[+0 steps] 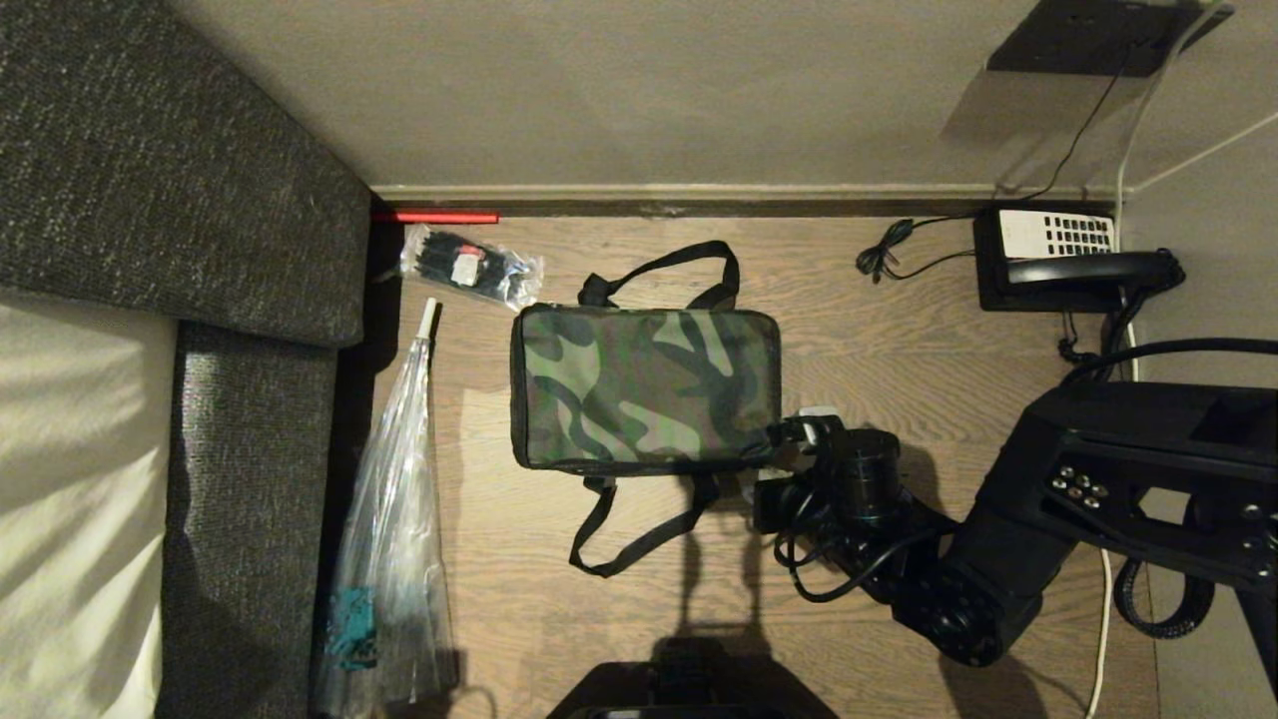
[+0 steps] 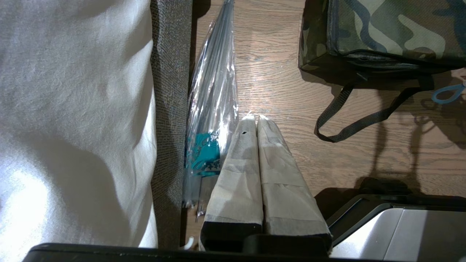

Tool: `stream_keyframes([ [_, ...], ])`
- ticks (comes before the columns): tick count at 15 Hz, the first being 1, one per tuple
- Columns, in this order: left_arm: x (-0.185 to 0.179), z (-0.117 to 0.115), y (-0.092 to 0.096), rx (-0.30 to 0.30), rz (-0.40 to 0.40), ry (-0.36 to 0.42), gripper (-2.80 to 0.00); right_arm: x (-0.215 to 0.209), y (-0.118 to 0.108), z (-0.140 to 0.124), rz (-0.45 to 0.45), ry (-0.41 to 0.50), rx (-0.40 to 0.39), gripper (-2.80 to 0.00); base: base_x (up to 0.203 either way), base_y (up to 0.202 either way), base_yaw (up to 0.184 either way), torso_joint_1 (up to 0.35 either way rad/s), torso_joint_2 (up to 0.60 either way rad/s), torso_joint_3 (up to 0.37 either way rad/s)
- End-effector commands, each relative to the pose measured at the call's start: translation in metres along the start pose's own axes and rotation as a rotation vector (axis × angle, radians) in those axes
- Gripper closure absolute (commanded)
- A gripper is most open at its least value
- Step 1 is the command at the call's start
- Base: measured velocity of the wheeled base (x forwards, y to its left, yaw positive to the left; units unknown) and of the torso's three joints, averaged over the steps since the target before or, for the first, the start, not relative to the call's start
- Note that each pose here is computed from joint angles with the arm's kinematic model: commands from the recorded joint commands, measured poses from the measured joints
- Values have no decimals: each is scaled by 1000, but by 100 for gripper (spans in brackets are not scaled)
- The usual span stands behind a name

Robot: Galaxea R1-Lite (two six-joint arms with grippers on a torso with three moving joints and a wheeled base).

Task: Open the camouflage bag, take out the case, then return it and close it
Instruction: Open the top of the storage box

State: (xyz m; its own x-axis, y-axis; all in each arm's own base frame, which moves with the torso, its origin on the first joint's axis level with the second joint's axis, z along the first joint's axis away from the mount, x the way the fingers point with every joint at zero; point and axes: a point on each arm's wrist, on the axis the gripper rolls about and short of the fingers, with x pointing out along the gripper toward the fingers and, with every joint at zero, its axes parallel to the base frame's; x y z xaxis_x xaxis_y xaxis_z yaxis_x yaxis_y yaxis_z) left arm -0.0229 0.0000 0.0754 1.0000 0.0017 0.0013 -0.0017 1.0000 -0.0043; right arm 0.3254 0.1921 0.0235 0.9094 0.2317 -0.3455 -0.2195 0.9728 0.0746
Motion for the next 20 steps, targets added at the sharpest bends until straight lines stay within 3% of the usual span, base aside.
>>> stream_keyframes([
  [1, 0, 0, 0, 0, 0, 2, 0, -3, 0, 1, 1, -5, 1, 0, 0, 0, 0, 0, 0, 0],
  [9, 0, 0, 0, 0, 0, 3, 0, -5, -20, -2, -48, 21, -9, 0, 0, 0, 0, 0, 0, 0],
  [20, 0, 0, 0, 0, 0, 3, 0, -4, -33, 17, -69, -35, 12, 0, 0, 0, 0, 0, 0, 0],
])
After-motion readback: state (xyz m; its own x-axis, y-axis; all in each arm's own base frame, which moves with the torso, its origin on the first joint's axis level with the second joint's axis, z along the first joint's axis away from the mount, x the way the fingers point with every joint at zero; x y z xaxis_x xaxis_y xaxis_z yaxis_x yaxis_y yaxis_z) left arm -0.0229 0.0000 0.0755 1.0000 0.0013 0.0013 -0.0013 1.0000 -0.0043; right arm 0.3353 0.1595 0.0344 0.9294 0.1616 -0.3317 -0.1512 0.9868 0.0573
